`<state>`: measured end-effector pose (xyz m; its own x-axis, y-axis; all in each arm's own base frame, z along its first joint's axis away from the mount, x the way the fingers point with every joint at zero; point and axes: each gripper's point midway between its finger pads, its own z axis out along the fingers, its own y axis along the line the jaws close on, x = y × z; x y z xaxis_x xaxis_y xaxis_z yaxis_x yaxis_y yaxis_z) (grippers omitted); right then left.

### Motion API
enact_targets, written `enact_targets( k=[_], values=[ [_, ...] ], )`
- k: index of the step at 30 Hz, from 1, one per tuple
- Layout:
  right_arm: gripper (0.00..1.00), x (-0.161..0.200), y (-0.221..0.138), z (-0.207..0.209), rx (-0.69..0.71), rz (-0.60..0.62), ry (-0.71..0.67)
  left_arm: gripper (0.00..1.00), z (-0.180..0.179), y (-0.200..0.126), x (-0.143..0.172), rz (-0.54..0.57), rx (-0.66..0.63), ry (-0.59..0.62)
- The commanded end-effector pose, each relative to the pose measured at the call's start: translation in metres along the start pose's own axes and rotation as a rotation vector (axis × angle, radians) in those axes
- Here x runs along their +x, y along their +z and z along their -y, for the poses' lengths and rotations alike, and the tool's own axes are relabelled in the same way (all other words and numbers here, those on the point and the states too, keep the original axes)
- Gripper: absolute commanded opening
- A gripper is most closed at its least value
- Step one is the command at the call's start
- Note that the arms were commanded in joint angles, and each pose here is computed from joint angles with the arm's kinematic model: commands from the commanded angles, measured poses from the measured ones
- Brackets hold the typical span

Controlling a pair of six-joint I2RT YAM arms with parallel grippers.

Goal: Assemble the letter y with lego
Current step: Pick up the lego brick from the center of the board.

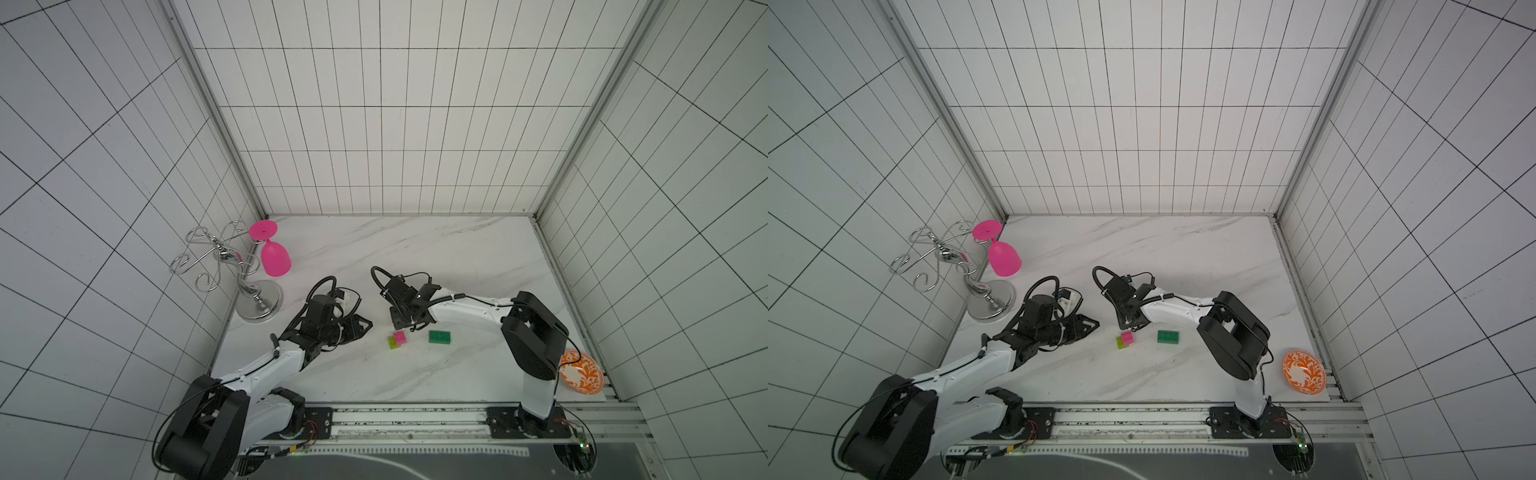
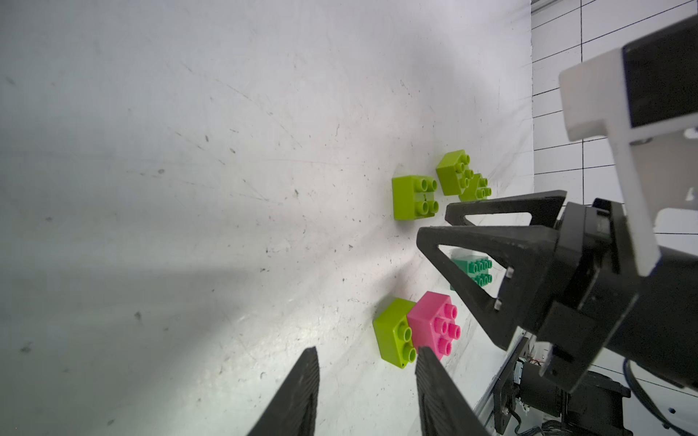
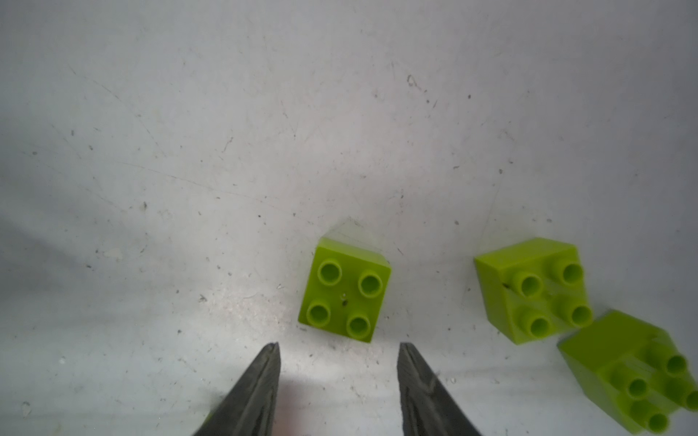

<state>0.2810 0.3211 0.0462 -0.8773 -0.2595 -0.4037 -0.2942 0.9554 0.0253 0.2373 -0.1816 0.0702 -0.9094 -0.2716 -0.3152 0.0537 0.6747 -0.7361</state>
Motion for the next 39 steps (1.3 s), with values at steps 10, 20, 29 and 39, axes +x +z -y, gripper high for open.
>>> enact_targets(
  k=[10,20,29,39],
  values=[
    [0.46,-0.029,0.001,-0.004,-0.004,0.047,0.077,0.44,-0.002,-0.002,-0.002,0.015,-0.009,0.017],
    [0.45,-0.032,0.006,-0.004,-0.034,0.047,0.088,0.43,-0.004,0.0,-0.002,0.01,-0.012,0.016],
    [0.42,-0.031,0.009,-0.001,-0.028,0.04,0.093,0.43,-0.005,0.0,-0.001,0.012,-0.014,0.014],
    [0.38,-0.023,0.014,-0.001,-0.029,0.014,0.092,0.43,-0.005,0.0,-0.001,0.011,-0.012,0.014]
  ],
)
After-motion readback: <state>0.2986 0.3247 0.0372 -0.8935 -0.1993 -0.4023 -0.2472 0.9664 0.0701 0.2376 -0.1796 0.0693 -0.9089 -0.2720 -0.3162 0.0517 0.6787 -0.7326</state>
